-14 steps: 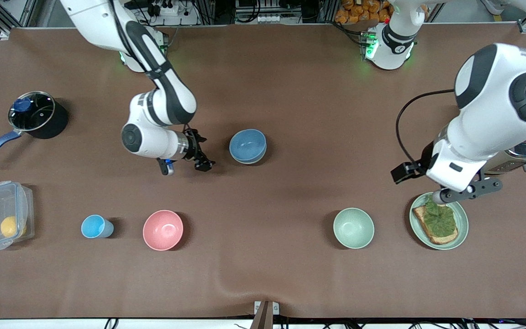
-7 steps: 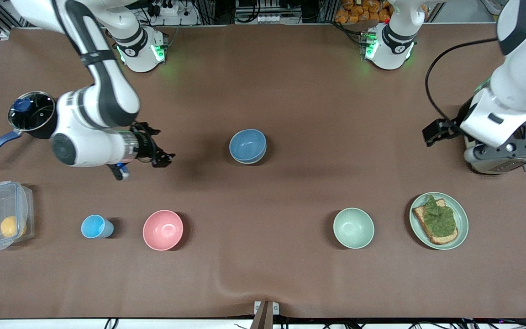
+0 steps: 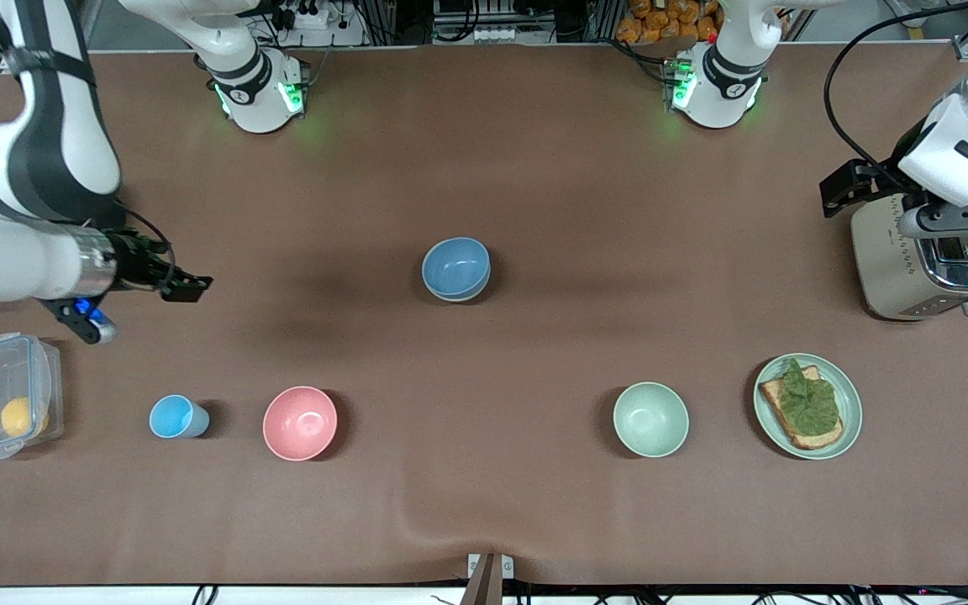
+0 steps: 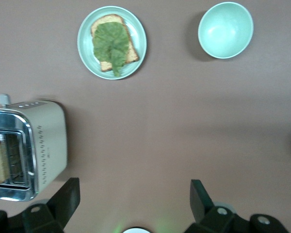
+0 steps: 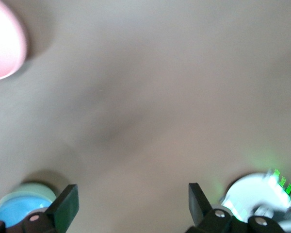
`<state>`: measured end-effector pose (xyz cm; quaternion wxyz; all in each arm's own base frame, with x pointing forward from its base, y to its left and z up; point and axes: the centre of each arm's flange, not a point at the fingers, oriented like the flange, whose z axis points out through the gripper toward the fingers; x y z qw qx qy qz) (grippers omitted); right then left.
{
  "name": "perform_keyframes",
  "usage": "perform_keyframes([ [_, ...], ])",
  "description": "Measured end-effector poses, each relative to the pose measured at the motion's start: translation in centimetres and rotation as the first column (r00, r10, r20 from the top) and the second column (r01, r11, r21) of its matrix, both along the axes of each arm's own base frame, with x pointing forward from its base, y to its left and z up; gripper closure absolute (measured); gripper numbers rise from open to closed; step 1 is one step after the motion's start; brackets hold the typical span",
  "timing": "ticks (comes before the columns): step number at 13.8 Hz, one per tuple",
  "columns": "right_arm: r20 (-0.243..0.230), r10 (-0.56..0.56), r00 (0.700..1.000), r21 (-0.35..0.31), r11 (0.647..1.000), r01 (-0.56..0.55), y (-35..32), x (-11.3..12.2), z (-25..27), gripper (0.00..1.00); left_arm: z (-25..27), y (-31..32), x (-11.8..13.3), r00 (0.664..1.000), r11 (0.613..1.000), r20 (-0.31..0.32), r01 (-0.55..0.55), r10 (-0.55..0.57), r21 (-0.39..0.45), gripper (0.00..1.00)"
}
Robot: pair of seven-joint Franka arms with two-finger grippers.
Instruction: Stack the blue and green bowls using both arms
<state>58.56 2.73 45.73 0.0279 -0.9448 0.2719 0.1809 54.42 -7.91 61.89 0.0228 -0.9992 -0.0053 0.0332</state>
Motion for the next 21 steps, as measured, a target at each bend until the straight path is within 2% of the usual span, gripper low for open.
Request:
perform_keyframes([
  [2,0.094,0.196,0.976,0.042,0.979,-0.2,-1.7,-0.6,3.5,0.0,-0.1,0.0,0.3,1.0,1.0,0.014,-0.005,0.006,-0.028,0.0],
  [3,0.131,0.251,0.959,0.048,0.965,-0.259,-2.7,-1.0,4.8,0.0,-0.1,0.0,0.4,1.0,0.999,0.021,-0.006,0.007,-0.034,0.0],
  [6,0.204,0.305,0.93,0.017,0.949,-0.315,-4.3,-2.1,8.9,0.0,0.1,0.0,0.5,1.0,0.999,0.03,-0.006,0.007,-0.037,0.0],
  [10,0.215,0.338,0.917,-0.002,0.939,-0.345,-4.2,-3.7,13.1,0.0,1.3,0.0,0.1,0.998,0.999,0.057,0.036,-0.034,-0.04,0.0],
  [13,0.245,0.338,0.909,-0.019,0.939,-0.345,-4.3,-4.1,15.2,0.0,2.0,-0.1,0.0,0.995,0.998,0.083,0.05,-0.046,-0.043,0.0],
  [17,0.282,0.335,0.899,-0.037,0.94,-0.338,-4.8,-4.4,17.1,0.0,2.2,0.2,0.2,0.993,0.996,0.096,0.079,-0.075,-0.041,0.0],
  [21,0.295,0.335,0.895,-0.046,0.94,-0.337,-4.8,-4.2,17.4,0.0,2.2,0.8,0.3,0.993,0.996,0.098,0.073,-0.069,-0.041,0.0],
])
